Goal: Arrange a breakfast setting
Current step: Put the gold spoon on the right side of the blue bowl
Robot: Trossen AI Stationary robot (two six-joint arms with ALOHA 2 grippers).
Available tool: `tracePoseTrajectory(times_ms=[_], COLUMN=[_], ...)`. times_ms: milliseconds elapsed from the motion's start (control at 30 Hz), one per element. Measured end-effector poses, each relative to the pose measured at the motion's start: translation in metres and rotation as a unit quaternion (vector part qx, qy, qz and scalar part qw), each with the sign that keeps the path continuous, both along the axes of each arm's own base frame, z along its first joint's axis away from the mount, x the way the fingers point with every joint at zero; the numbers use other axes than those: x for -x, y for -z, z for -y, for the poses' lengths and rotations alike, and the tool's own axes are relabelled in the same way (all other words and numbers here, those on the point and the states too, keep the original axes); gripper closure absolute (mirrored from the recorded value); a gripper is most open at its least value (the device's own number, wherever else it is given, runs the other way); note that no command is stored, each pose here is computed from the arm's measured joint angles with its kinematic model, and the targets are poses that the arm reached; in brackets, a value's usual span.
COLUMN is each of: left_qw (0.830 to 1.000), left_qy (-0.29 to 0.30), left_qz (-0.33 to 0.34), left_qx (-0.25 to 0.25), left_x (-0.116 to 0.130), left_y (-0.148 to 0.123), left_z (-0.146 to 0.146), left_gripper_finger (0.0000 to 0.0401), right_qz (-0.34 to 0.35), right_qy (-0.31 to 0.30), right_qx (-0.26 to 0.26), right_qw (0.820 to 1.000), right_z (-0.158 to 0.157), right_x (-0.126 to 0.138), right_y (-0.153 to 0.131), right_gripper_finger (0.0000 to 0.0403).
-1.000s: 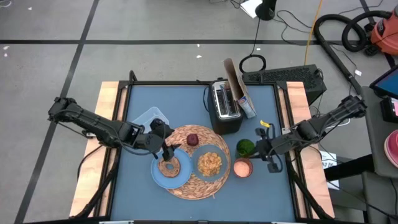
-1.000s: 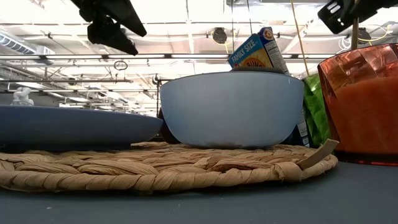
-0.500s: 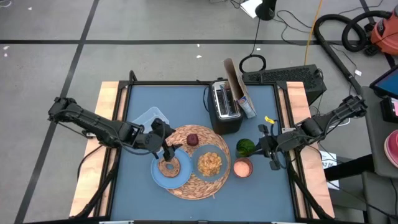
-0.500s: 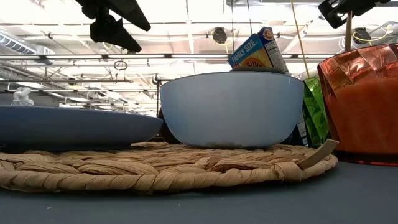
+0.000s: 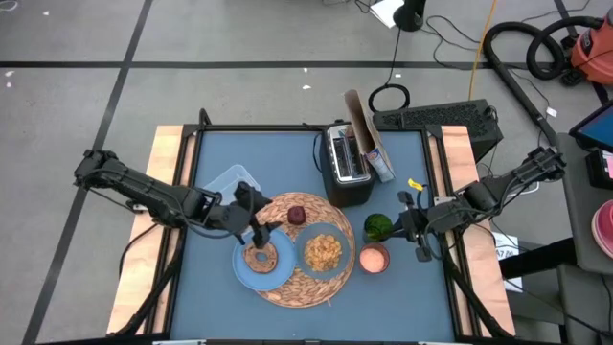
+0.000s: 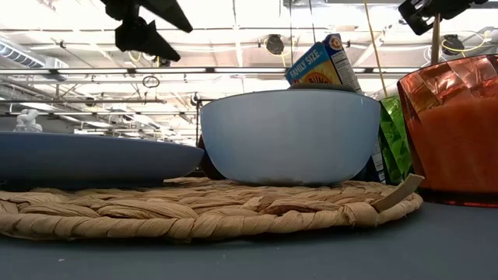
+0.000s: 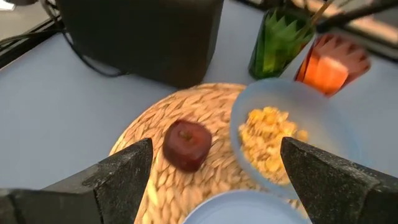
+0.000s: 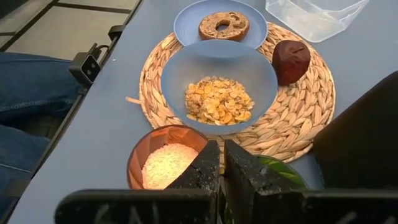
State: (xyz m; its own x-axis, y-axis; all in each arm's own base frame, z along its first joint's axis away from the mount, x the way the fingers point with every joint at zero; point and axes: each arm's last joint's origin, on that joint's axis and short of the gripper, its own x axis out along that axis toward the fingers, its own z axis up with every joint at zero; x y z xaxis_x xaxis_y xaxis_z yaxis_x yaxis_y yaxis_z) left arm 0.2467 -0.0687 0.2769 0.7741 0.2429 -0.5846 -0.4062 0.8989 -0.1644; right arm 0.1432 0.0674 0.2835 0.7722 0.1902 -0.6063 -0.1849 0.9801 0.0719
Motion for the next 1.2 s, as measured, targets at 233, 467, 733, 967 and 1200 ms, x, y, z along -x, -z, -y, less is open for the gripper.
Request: tracePoseTrajectory(times_ms=[233, 467, 733, 967, 1200], left_qw=[0.997, 0.991, 0.985, 0.972, 0.949], left_qy=[-0.017, -0.026, -0.034, -0.013, 0.0], left_qz=[0.081, 0.132, 0.166, 0.223, 0.3], left_qx=[0.009, -0.007, -0.016, -0.067, -0.1], left_x=[-0.009, -0.015, -0.033, -0.077, -0.114], left_y=[-0.012, -0.022, -0.02, 0.004, 0.037], left_z=[0.001, -0.003, -0.007, 0.0, 0.006], left_gripper_finger=[0.0043, 0.0043, 0.0043, 0.0043, 0.0043], right_qz=[0.011, 0.013, 0.019, 0.03, 0.032], right_qy=[-0.005, -0.004, 0.006, 0.006, 0.006], right_qx=[0.001, 0.001, 0.009, 0.004, 0.003], right_qw=[1.0, 1.0, 1.0, 1.0, 0.999], right_z=[-0.001, -0.001, 0.0, 0.002, 0.002], right_x=[-0.001, -0.001, -0.001, 0.001, 0.002], right_y=[-0.002, -0.002, -0.002, -0.005, -0.006], right_gripper_finger=[0.0397, 0.0399, 0.04, 0.04, 0.04])
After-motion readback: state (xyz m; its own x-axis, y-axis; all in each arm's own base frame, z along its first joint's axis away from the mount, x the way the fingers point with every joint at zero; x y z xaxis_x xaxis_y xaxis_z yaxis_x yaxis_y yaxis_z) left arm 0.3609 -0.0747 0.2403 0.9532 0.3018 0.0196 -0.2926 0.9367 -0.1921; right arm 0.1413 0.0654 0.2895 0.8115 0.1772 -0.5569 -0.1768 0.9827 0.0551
